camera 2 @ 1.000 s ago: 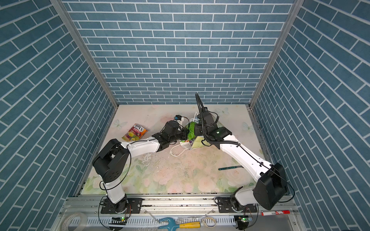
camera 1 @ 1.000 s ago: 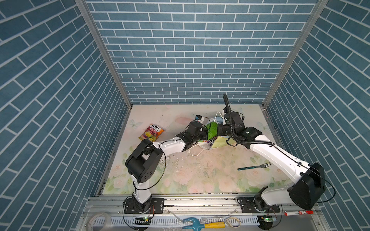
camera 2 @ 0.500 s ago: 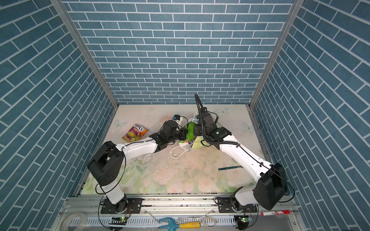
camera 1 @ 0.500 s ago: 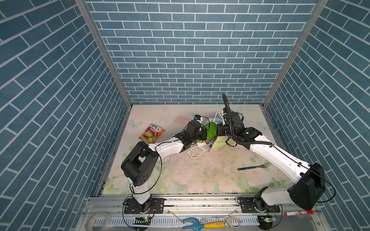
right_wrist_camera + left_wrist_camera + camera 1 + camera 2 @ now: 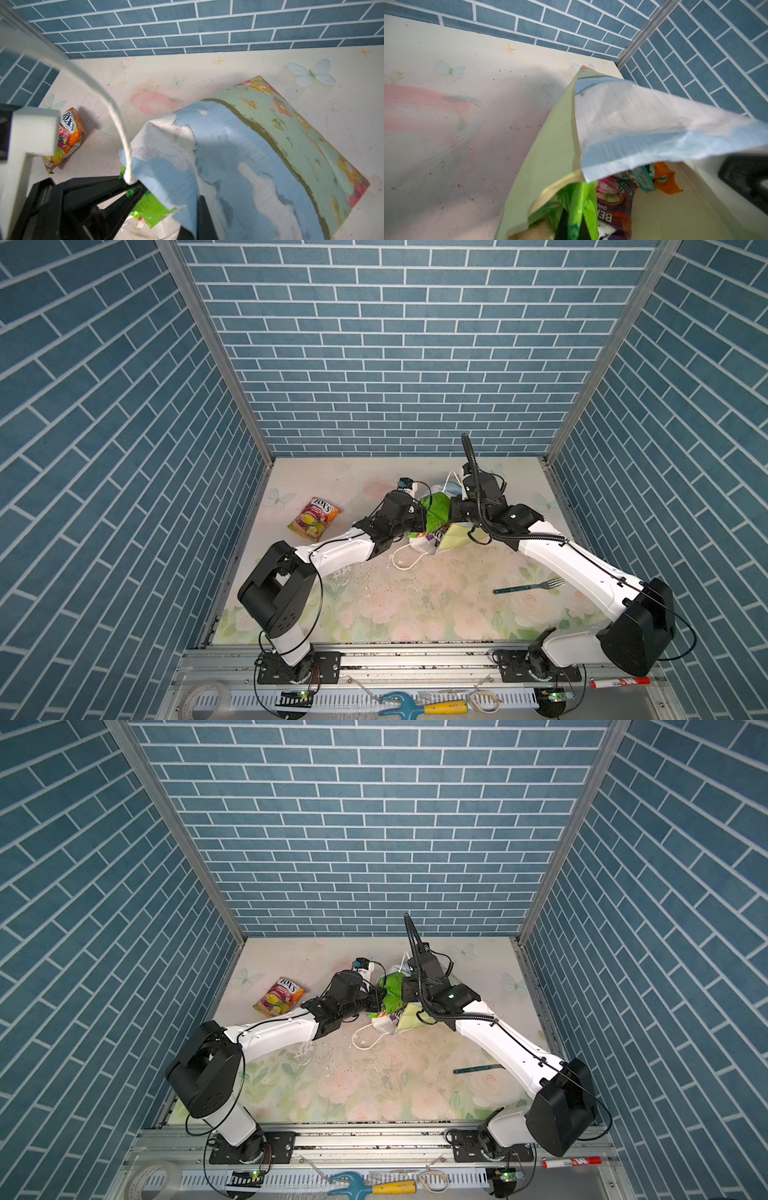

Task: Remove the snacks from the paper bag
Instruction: 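Grasp the green snack packet inside the bag with the left gripper, then pull the green packet up out of the paper bag with the left gripper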

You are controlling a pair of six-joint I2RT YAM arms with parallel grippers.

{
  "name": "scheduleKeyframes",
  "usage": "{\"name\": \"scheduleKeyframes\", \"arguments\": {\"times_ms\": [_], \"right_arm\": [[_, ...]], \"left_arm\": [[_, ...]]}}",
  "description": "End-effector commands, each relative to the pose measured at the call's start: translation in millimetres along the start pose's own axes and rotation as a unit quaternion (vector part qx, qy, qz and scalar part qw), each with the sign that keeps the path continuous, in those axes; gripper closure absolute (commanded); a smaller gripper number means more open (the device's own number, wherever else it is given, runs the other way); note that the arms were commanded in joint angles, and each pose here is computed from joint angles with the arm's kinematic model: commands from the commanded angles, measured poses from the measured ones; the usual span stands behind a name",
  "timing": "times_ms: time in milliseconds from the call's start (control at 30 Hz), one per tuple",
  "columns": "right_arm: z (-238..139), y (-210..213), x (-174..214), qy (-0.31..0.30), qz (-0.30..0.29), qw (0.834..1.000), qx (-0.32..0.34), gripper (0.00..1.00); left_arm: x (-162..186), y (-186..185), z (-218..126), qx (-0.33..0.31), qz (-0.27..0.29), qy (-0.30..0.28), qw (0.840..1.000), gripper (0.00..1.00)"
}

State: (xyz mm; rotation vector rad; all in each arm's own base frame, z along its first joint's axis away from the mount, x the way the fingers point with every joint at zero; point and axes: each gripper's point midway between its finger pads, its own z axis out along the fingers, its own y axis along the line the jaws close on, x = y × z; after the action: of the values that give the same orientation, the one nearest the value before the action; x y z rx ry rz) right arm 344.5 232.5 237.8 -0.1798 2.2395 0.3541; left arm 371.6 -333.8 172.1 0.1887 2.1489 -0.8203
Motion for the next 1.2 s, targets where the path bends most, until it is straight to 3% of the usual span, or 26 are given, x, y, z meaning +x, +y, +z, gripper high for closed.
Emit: {"name": "scheduleKeyframes", "arguments": {"times_ms": [0,1167], "right_arm": [[-7,5,-14,-0.024,0.026,0.999,-0.007,1.00],[1,-4,-17,-0.038,0.000,0.999,0.031,1.00]], "left_arm": [[-22,-4,-17,-0.002,0.004,-0.039,0.999,1.00],[-41,-4,-62,-0.031,0.029,-0.055,0.998,1.00]]}}
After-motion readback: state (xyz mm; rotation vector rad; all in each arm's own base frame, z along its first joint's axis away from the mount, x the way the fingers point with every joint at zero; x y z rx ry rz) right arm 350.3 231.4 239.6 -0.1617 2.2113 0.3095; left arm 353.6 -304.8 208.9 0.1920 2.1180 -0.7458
